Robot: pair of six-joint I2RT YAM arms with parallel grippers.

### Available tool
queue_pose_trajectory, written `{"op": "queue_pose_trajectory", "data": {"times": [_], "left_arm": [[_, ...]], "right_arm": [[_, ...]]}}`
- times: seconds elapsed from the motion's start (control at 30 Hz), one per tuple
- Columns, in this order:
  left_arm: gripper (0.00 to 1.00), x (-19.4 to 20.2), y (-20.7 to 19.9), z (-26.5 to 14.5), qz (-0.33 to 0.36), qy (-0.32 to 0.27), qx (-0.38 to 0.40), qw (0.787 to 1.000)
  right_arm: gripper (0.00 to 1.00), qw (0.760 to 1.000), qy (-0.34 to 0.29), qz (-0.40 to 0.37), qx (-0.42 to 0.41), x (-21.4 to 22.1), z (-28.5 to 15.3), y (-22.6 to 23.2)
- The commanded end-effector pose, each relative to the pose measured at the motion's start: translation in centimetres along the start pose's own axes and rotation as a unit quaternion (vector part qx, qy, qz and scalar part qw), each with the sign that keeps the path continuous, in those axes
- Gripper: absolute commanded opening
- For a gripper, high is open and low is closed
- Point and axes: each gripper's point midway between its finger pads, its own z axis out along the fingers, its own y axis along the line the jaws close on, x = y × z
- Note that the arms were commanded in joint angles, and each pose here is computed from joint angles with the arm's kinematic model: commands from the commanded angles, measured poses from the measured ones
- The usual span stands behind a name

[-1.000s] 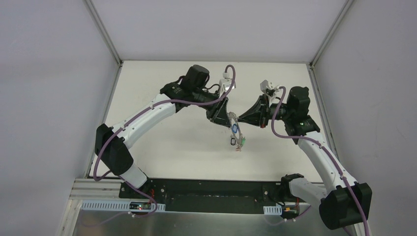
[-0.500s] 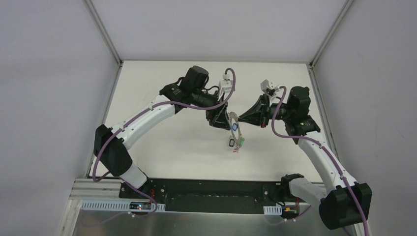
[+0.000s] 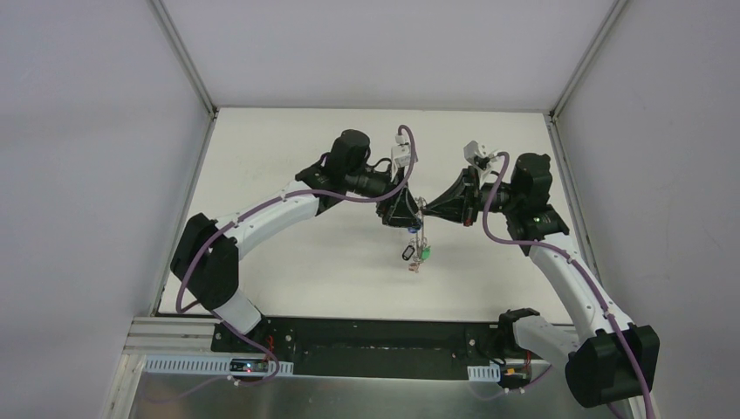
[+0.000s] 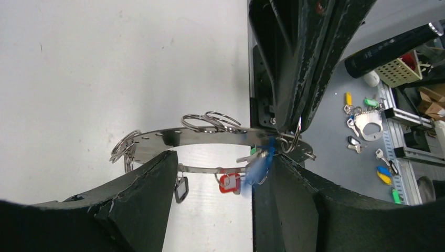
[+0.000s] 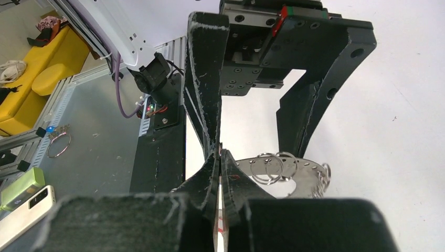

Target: Put the keys on the keyring

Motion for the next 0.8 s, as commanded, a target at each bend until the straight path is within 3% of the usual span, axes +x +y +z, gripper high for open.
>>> {"op": "queue_pose_trajectory", "data": {"times": [0.0,0.23,0.37,0.6,0.77], "left_arm": [[0.65,-2.2,-1.7,1.1,0.001,-0.045,0.063,0.997],[0.57,-1.7,-2.9,1.3,-0.014,-0.048,0.108,0.993],[0.44,-1.4,-3.4,1.4,-0.026,-0.045,0.123,0.991],[0.12,-1.2,-3.7,1.3,-0.036,-0.038,0.133,0.99],[0.07,-0.7,-3.6,1.2,-0.035,-0.026,0.128,0.991]], "right_arm": [[0.0,0.999,-0.011,-0.035,-0.011,-1.1,-0.2,0.4],[0.0,0.999,-0.011,-0.036,-0.007,-1.0,-0.3,0.3],[0.0,0.999,-0.012,-0.036,-0.003,-0.9,-0.3,0.1],[0.0,0.999,-0.012,-0.035,-0.001,-0.9,-0.4,-0.1],[0.0,0.999,-0.013,-0.037,0.0,-0.9,-0.4,-0.1]]}}
